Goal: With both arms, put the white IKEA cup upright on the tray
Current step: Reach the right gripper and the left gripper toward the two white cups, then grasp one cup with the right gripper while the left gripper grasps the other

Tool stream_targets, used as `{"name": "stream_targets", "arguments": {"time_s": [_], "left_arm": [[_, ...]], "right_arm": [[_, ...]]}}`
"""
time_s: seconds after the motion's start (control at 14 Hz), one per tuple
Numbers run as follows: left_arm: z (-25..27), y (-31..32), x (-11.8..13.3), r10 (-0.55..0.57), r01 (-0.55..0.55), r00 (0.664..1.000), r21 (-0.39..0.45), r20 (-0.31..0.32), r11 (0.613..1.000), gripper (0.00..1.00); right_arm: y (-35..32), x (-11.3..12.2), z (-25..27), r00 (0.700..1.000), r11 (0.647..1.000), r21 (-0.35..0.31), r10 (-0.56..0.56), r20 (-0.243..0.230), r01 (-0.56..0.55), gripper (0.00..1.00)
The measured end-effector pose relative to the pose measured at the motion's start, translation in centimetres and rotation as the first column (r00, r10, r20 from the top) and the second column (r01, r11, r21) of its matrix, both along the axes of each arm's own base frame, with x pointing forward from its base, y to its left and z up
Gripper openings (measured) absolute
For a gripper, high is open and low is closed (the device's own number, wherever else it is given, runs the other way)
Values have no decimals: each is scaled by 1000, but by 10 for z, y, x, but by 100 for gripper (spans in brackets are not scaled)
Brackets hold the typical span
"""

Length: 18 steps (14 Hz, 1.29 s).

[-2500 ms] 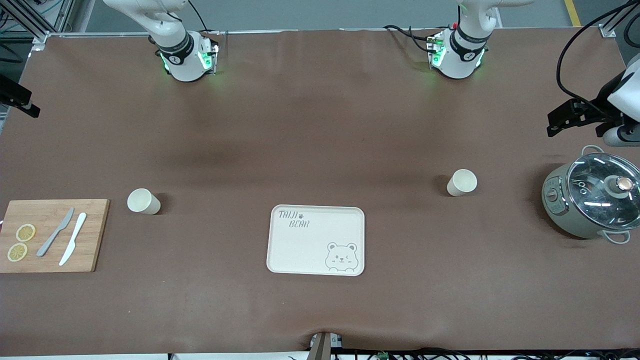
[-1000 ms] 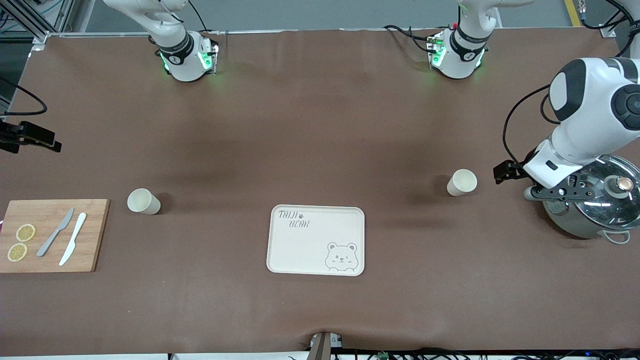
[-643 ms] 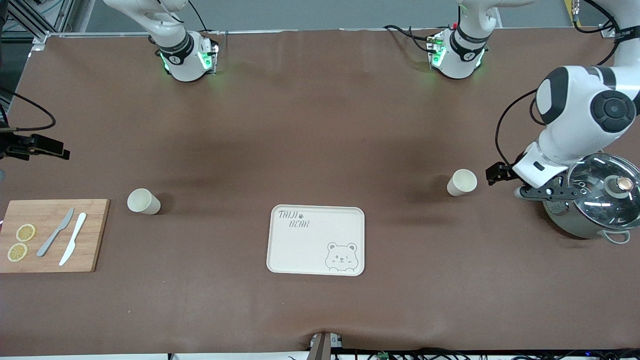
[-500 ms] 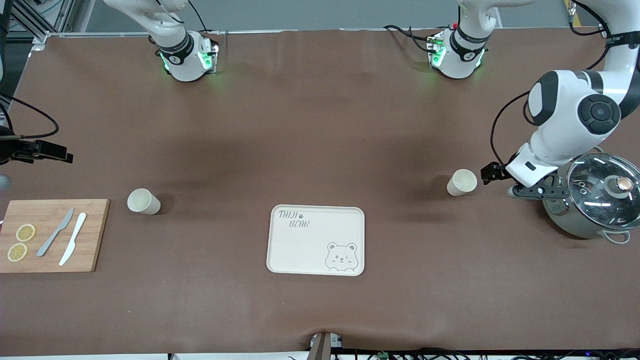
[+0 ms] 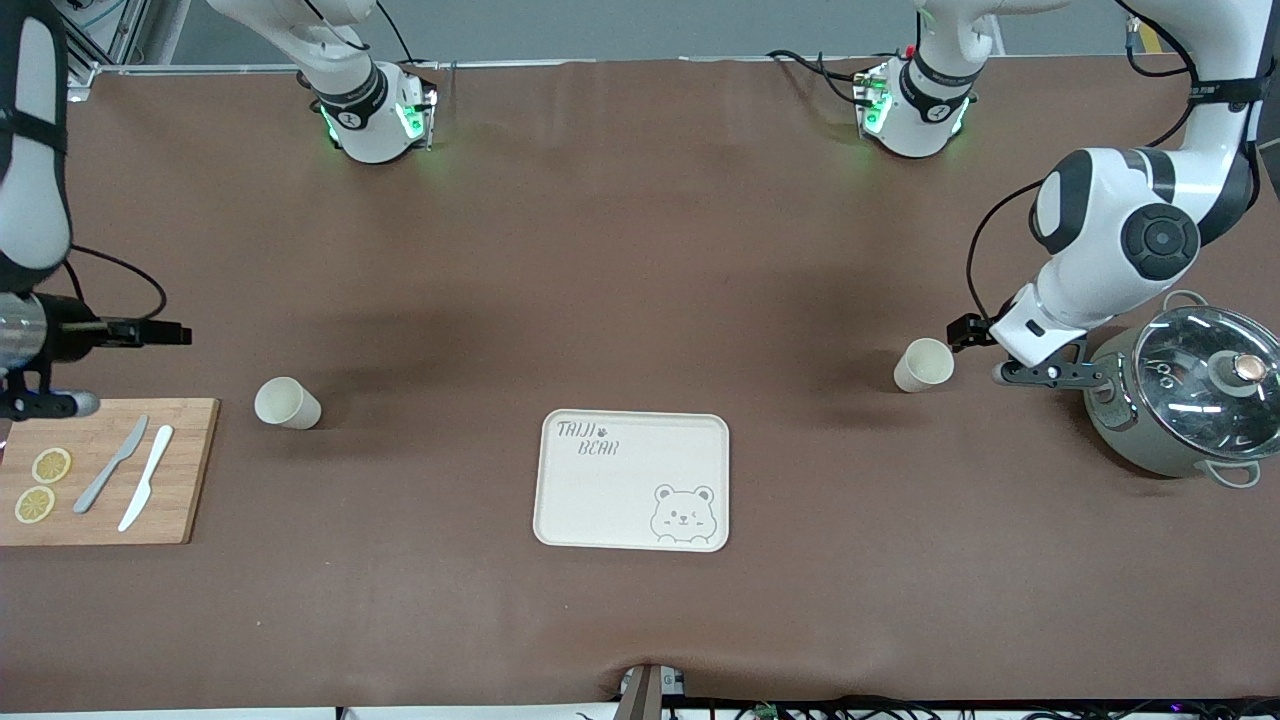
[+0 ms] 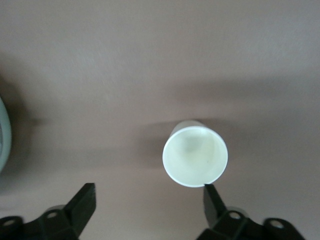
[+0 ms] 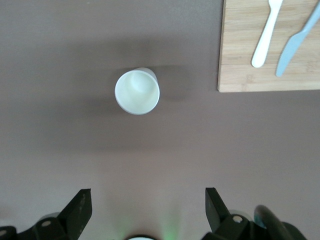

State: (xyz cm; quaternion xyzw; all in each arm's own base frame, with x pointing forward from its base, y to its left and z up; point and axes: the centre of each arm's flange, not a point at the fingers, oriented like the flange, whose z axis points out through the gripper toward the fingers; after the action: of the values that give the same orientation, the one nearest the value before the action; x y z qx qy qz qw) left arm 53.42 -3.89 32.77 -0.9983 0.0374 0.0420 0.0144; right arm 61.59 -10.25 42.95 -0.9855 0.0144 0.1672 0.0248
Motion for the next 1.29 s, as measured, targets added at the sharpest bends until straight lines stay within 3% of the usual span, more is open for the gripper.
{"name": "stream_targets", "arguments": {"time_s": [0.14, 0.21, 0.5, 0.64, 0.79, 0.93, 1.21, 1.29], "left_arm": [[-7, 1, -5, 1, -1, 1000, 1, -14, 1000, 83], [-8, 1, -6, 2, -2, 1000, 1, -17, 1000, 75], [-10, 2, -7, 3, -3, 1000, 1, -18, 1000, 69], [-12, 1, -4, 1, -1, 1000, -1, -8, 1000, 67], [-15, -3, -1, -6, 6, 1000, -3, -5, 1000, 68], [-21, -6, 1, -11, 11, 1000, -4, -13, 1000, 68], [-38, -7, 6, -12, 12, 1000, -10, 2, 1000, 67], [-45, -7, 8, -12, 12, 1000, -13, 5, 1000, 67]], "right_arm": [[-2, 10, -28, 1000, 1000, -4, -1, 0, 1, 100], [-3, 12, -38, 1000, 1000, -7, -2, 5, 2, 100], [-9, 16, -82, 994, 1000, -28, -9, 105, 12, 100], [-10, 9, -114, 991, 999, -34, -12, 132, 17, 100], [-7, 0, -134, 991, 999, -22, -28, 128, 32, 96], [-3, -4, -144, 990, 999, -9, -46, 131, 48, 84], [-1, -15, -170, 983, 998, -18, -56, 174, 60, 82], [-1, -18, -177, 983, 998, -19, -57, 174, 61, 77]]}}
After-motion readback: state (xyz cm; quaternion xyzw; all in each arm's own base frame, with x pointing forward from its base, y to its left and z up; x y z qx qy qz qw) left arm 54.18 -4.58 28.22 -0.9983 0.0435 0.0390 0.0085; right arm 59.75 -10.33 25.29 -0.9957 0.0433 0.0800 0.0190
